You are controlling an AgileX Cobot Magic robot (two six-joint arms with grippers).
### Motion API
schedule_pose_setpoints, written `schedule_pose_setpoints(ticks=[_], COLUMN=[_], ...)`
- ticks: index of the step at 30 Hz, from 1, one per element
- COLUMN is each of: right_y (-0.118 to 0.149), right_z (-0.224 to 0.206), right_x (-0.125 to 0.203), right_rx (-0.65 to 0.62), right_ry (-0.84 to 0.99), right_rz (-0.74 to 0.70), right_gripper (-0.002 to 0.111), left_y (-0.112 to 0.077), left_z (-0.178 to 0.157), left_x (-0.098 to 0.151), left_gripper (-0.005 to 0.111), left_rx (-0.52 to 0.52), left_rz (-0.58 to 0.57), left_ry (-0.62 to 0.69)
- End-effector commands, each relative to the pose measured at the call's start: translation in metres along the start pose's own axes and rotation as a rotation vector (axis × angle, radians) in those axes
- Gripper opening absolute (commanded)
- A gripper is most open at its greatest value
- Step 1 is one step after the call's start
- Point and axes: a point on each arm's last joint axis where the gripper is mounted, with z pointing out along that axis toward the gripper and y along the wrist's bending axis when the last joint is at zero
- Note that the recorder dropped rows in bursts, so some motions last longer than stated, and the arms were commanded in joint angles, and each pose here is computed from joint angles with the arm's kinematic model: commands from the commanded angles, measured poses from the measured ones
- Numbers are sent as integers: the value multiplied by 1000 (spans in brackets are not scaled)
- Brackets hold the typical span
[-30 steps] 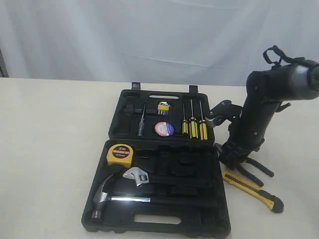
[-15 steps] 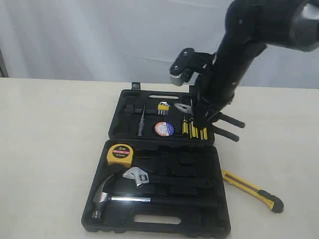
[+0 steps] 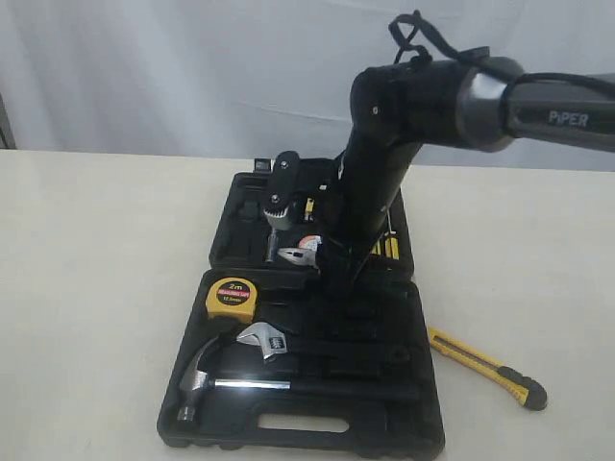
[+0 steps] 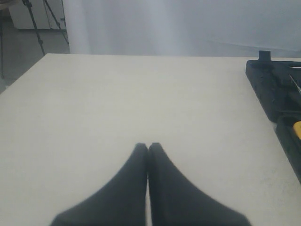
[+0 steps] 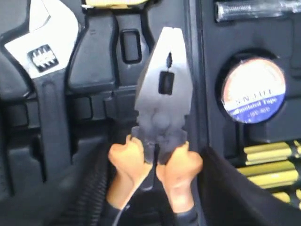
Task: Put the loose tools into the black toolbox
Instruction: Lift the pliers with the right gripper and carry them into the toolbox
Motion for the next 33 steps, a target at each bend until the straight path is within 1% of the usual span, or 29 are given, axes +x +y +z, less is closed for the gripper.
schedule_pose_setpoints(ticks=[1, 4, 12, 16, 18, 21, 28, 33], right_y=[-4, -5, -4, -1, -1, 0, 3, 4], right_z=[10, 16, 33, 40, 41, 44, 44, 49], right_x=[-2, -3, -2, -1, -2, -1, -6, -6], right_rx=[21, 29, 8, -33, -38, -44, -79, -84], right_ry=[-9, -16, -6, 3, -1, 1, -62, -57], right_rz=[-48, -81, -81, -128, -130, -178, -263, -267], right_gripper=[37, 37, 37, 37, 37, 37, 37, 37], left_y=[0, 0, 0, 0, 0, 0, 0, 0], left_z=[0, 0, 0, 0, 0, 0, 0, 0], left_x=[0, 0, 0, 0, 0, 0, 0, 0], left_gripper=[0, 0, 0, 0, 0, 0, 0, 0], left_rx=[5, 5, 5, 5, 5, 5, 5, 5], left_rz=[-5, -5, -5, -5, -5, -5, -5, -5], left_ry=[-4, -4, -4, -4, -4, -4, -4, -4])
